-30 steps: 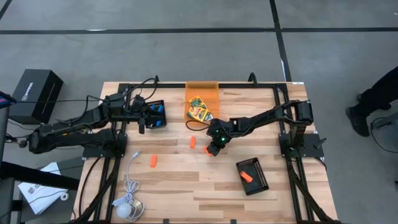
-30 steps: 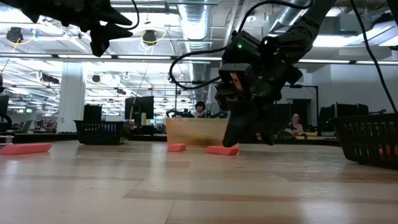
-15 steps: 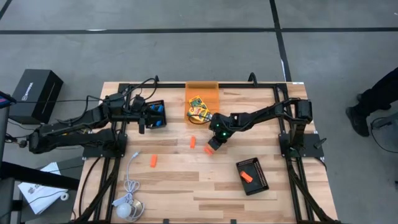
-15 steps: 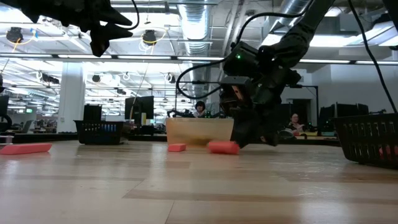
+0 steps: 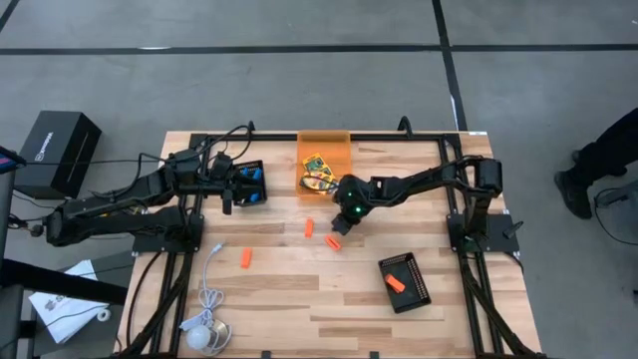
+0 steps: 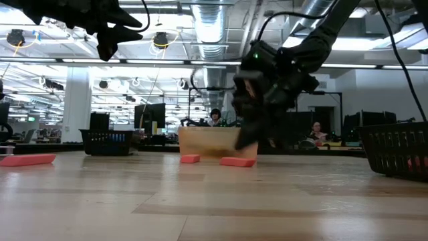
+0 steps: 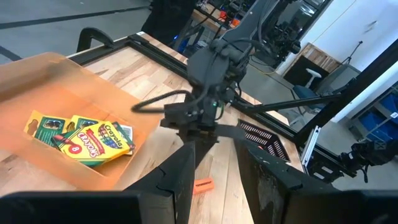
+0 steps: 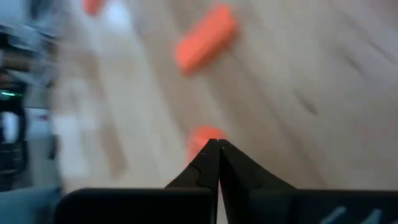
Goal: Pick & Place School Supplies
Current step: Put the orange eraser into the bottom black bin
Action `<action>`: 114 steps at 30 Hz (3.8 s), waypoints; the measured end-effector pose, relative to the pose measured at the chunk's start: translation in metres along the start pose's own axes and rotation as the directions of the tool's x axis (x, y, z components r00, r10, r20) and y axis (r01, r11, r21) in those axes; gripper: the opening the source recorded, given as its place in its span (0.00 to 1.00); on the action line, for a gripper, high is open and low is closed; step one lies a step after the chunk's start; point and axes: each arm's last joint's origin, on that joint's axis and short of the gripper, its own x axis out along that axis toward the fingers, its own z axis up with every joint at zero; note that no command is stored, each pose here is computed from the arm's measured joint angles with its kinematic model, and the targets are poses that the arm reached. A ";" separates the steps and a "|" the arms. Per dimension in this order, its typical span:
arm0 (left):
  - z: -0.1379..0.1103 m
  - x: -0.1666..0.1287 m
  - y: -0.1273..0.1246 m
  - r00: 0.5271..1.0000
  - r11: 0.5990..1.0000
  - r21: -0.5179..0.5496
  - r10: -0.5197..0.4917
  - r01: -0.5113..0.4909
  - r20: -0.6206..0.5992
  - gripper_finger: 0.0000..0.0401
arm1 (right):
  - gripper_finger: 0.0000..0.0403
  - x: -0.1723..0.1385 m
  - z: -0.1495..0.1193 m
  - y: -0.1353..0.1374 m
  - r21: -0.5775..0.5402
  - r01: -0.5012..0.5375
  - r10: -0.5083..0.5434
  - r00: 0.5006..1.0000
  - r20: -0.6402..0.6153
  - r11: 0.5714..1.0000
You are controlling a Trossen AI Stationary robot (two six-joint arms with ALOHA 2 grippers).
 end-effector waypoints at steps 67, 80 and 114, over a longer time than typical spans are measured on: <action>0.000 0.000 0.000 1.000 1.000 0.003 0.001 -0.001 -0.001 0.29 | 0.00 0.006 -0.013 -0.013 -0.003 0.074 -0.074 0.990 -0.121 0.997; 0.000 0.000 0.000 1.000 1.000 0.003 0.000 0.000 -0.001 0.29 | 0.00 0.002 -0.001 -0.012 -0.004 -0.013 0.013 0.998 -0.054 1.000; 0.000 0.000 0.000 1.000 1.000 0.003 0.001 -0.001 -0.003 0.29 | 0.00 0.016 -0.011 0.009 -0.032 -0.096 0.093 0.992 -0.079 0.995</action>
